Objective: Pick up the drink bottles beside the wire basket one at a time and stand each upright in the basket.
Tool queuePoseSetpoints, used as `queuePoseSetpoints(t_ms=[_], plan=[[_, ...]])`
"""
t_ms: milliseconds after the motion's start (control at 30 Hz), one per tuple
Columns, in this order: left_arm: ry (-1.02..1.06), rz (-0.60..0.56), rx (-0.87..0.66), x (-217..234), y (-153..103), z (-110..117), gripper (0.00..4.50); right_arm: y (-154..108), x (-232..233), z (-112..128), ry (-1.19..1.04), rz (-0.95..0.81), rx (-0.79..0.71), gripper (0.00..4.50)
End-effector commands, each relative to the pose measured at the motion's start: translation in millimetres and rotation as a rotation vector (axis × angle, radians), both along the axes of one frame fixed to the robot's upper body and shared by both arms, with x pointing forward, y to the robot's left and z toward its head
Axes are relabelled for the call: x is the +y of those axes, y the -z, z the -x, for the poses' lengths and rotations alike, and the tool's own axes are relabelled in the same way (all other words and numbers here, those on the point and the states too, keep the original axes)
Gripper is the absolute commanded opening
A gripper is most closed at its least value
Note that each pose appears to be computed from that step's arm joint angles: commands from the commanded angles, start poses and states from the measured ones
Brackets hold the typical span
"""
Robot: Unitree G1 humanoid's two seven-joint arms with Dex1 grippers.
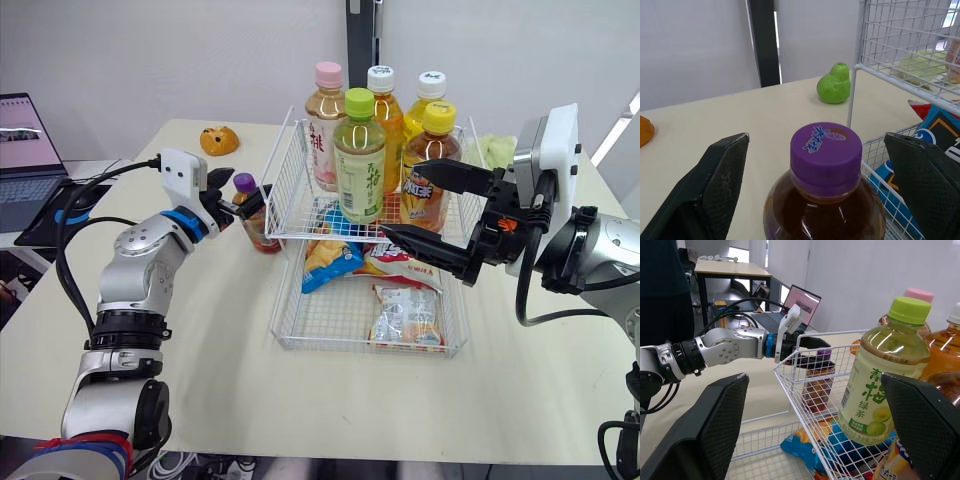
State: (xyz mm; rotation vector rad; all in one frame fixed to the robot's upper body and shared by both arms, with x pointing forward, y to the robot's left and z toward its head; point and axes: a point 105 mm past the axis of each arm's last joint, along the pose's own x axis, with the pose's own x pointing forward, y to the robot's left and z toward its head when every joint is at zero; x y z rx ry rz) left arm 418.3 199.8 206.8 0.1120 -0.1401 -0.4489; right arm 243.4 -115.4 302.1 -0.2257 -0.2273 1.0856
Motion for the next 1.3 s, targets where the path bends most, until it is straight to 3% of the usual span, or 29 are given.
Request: queuePoseSetpoints(t_ms=[33, 267, 467, 667, 833, 1033, 1133, 1300], plan=[[0.002, -0.017, -0.079, -0.8, -18.2, -0.3, 3.56, -7.3, 2.7, 4.6, -0.008, -0.001, -0.052, 4.5], [0.011, -0.015, -0.067, 1.9, -15.6, -2.1, 1.42, -8.4, 7.3, 6.2, -0.011, -0.002, -0.065, 4.5], [0.03, 0.018, -0.092, 6.7, -25.2, -1.4, 1.37, -9.7, 7.7, 5.7, -0.012, -0.004, -0.074, 4.5], [0.217, 0.098, -0.145, 26.1, -96.3, 19.6, 1.37, -9.7, 7.6, 4.4, -0.012, -0.005, -0.073, 4.5], [0.382, 0.018, -0.129, 31.2, -145.1, 43.5, 1.37, -6.9, 9.6, 2.8, -0.036, -0.028, -0.049, 4.5], [0.576, -0.124, -0.171, 7.6, -202.7, 75.0, 1.37, -6.3, 10.3, -2.3, -0.033, -0.012, -0.074, 4.5], [0.662, -0.113, -0.23, -11.1, -231.7, 88.6, 1.37, -4.1, 12.2, -2.6, -0.044, -0.012, -0.071, 4.5], [0.814, -0.09, -0.287, -51.9, -251.7, 104.6, 1.37, -3.6, 13.6, -2.5, -0.048, -0.014, -0.072, 4.5]])
